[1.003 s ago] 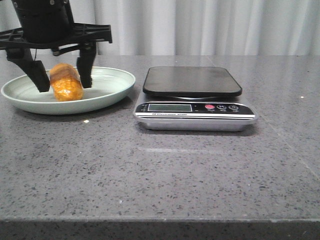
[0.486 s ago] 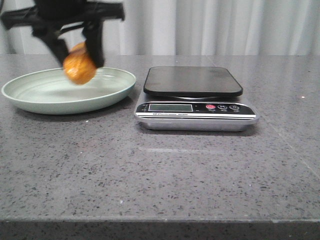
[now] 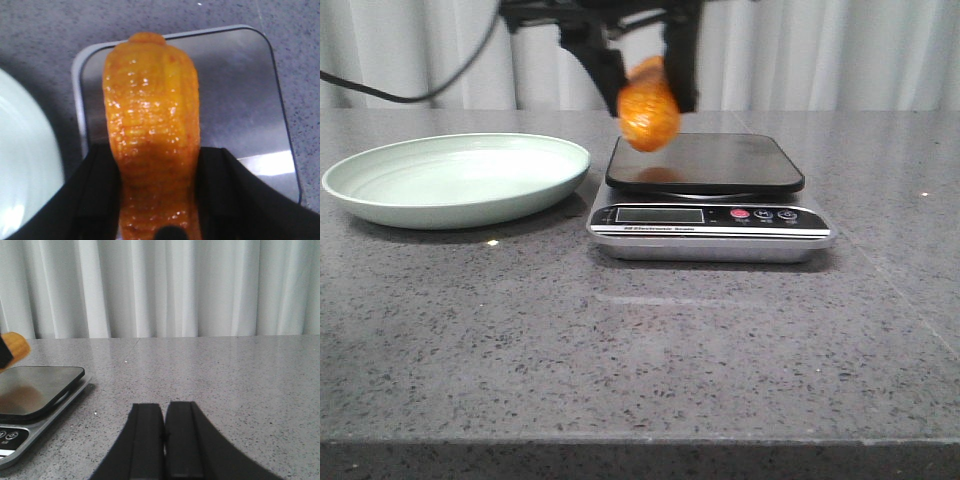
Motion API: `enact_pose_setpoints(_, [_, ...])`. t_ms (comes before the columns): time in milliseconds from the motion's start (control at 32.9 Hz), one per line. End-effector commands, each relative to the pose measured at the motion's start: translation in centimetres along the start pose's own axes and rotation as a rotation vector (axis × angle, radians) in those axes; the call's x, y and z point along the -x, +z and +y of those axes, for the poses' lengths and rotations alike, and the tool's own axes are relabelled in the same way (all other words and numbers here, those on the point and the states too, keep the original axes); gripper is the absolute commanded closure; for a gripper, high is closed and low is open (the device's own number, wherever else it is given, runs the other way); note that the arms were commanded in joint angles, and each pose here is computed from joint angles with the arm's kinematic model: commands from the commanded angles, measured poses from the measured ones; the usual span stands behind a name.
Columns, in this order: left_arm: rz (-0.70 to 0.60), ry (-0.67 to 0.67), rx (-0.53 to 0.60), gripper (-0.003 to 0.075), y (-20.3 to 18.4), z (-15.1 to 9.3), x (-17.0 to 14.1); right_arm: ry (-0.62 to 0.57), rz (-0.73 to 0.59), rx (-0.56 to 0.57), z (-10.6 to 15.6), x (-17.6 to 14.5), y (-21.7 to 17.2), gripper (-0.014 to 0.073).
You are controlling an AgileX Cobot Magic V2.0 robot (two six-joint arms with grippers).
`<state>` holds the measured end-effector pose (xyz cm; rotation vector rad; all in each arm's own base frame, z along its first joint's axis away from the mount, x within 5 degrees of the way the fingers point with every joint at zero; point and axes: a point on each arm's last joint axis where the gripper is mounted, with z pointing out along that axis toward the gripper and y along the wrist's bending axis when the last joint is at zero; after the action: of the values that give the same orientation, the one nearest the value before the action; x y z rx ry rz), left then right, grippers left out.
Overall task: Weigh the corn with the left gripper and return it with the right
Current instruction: 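Lift the corn with the left gripper and lower it onto the scale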
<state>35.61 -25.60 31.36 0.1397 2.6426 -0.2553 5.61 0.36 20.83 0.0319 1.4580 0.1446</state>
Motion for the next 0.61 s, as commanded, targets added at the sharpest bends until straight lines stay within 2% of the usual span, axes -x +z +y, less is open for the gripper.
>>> enact_pose_setpoints(0, [-0.082, 0.006, -0.070, 0.0323, -2.7, -1.5, 0.9, -0.023, -0.112, 0.000, 0.1, 1.2, -0.2, 0.0432])
enact_pose_setpoints(91, [-0.050, 0.004, -0.081, 0.0266, -2.0, -2.1, 0.8, -0.023, -0.111, 0.001, 0.1, 1.2, -0.2, 0.0432])
enact_pose_setpoints(395, [-0.021, -0.001, -0.085, 0.0248, -1.2, -2.4, 0.5, -0.022, -0.111, 0.003, 0.1, 1.2, -0.2, 0.0432])
enact_pose_setpoints(578, [-0.033, -0.001, -0.086, 0.0129, -2.0, -2.5, 0.9, -0.022, -0.111, 0.003, 0.1, 1.2, -0.2, 0.0432])
